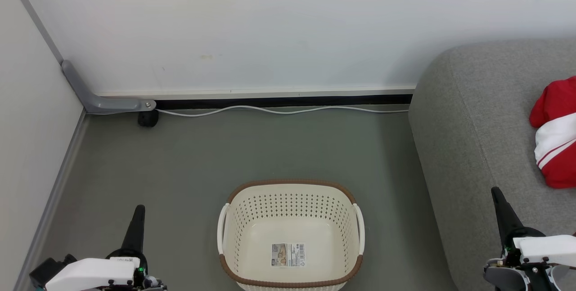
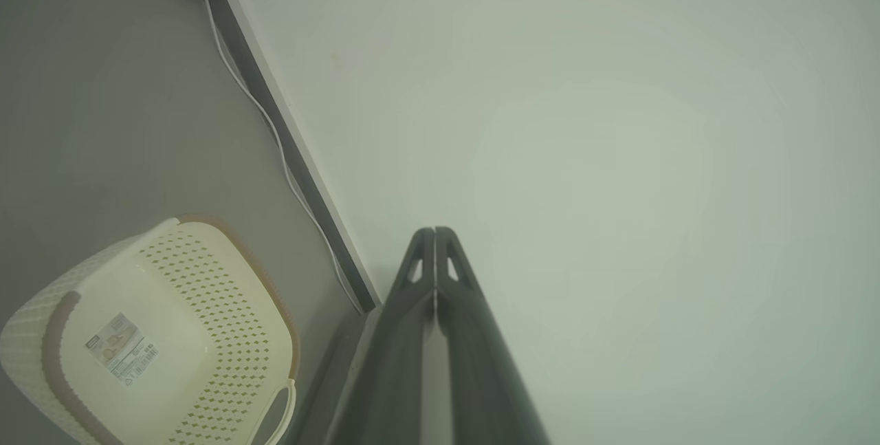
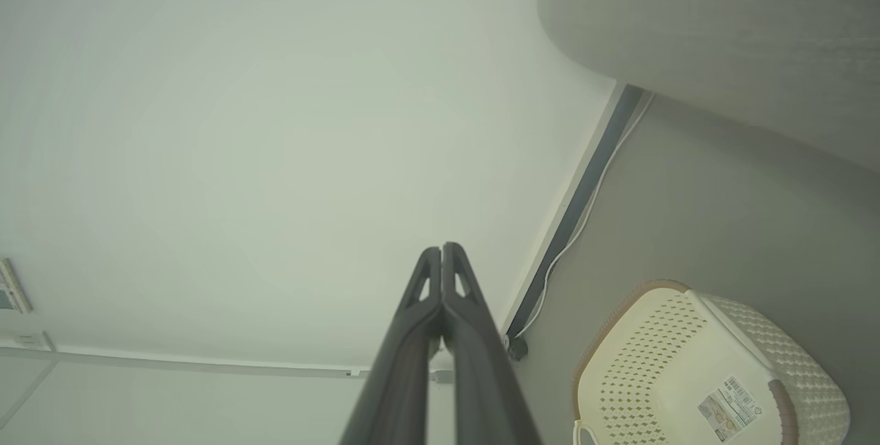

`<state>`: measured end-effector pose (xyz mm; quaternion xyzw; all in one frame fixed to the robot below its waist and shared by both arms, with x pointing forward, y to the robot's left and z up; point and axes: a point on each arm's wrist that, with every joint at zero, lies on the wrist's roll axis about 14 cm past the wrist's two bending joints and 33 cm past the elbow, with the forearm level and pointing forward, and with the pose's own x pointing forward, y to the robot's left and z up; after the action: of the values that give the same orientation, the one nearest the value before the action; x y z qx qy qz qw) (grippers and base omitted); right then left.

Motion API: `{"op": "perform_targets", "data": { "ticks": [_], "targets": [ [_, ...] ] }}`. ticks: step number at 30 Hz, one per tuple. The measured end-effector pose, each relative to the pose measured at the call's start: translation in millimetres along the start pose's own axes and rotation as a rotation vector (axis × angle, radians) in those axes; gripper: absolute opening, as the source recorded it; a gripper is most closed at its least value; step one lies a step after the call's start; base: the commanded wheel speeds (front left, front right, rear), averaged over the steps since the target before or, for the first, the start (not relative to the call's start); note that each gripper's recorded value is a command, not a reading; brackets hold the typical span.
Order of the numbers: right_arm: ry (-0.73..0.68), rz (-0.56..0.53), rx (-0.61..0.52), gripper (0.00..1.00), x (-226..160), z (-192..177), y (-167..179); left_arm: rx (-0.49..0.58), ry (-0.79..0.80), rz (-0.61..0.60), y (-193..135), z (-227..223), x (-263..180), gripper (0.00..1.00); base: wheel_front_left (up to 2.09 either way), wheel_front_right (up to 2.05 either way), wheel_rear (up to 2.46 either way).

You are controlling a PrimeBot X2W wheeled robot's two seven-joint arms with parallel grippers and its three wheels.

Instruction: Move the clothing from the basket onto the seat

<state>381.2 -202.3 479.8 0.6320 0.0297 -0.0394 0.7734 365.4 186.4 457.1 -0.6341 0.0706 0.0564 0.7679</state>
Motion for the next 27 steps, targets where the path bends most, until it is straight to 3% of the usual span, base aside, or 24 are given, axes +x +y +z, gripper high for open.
{"op": "perform_targets", "data": {
  "ticks": [18,27],
  "targets": [
    [-0.002,0.036,0.198,0.00,0.4,3.4,8.4,-0.189,0.014,-0.079,-17.3,3.6,3.7,0.00,0.00,0.00,0.00],
    [-0.005,0.038,0.205,0.00,0.4,3.9,8.6,-0.202,0.013,-0.082,-17.8,4.0,3.8,0.00,0.00,0.00,0.00]
  ]
}}
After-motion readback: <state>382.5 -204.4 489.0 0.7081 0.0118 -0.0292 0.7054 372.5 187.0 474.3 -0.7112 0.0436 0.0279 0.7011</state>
